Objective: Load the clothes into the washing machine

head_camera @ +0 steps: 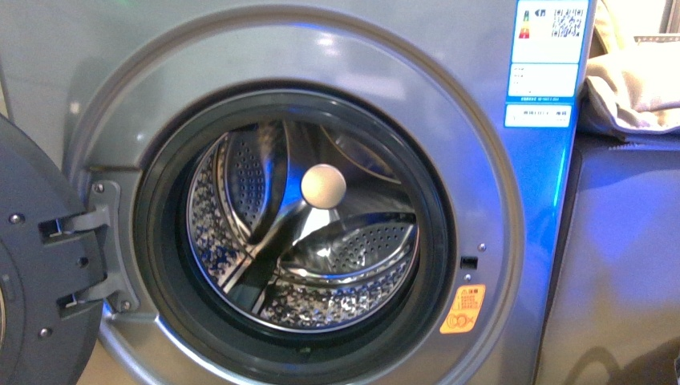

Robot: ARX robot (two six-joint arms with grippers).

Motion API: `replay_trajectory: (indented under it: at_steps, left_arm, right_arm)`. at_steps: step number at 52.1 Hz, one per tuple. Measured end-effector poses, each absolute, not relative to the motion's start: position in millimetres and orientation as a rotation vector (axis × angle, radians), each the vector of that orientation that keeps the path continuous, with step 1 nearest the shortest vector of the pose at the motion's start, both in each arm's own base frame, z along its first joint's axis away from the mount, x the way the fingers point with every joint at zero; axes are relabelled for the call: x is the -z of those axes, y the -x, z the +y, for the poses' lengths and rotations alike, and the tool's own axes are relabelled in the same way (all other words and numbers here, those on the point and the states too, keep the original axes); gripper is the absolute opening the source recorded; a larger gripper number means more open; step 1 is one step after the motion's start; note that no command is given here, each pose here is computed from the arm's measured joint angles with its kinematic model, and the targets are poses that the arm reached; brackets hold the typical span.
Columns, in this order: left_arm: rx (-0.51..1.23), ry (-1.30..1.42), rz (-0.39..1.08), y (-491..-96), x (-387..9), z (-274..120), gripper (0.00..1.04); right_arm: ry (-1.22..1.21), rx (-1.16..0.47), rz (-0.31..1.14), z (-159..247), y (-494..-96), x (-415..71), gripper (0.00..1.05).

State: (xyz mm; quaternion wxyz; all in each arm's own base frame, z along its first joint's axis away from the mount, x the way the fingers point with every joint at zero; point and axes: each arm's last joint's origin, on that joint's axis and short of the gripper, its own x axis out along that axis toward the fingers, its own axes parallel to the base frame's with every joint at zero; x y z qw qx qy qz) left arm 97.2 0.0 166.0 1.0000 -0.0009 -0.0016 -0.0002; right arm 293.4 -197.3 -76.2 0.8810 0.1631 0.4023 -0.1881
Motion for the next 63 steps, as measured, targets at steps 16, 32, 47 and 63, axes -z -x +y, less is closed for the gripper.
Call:
replay_trajectory:
  at_steps: [16,32,47,63]
  left_arm:
    - [0.000,0.002,-0.003,-97,-166,0,0.98]
    - [0.000,0.002,-0.003,-97,-166,0,0.98]
    - [0.000,0.002,-0.003,-97,-166,0,0.98]
    - [0.000,0.002,-0.003,-97,-166,0,0.98]
  right_arm:
    - [-0.392,0.420,0.887,-203,-300,115,0.97]
    - [-0.403,0.450,0.921,-207,-304,146,0.97]
    - [-0.410,0.460,0.927,-207,-312,155,0.97]
    - [-0.407,0.479,0.948,-206,-317,171,0.97]
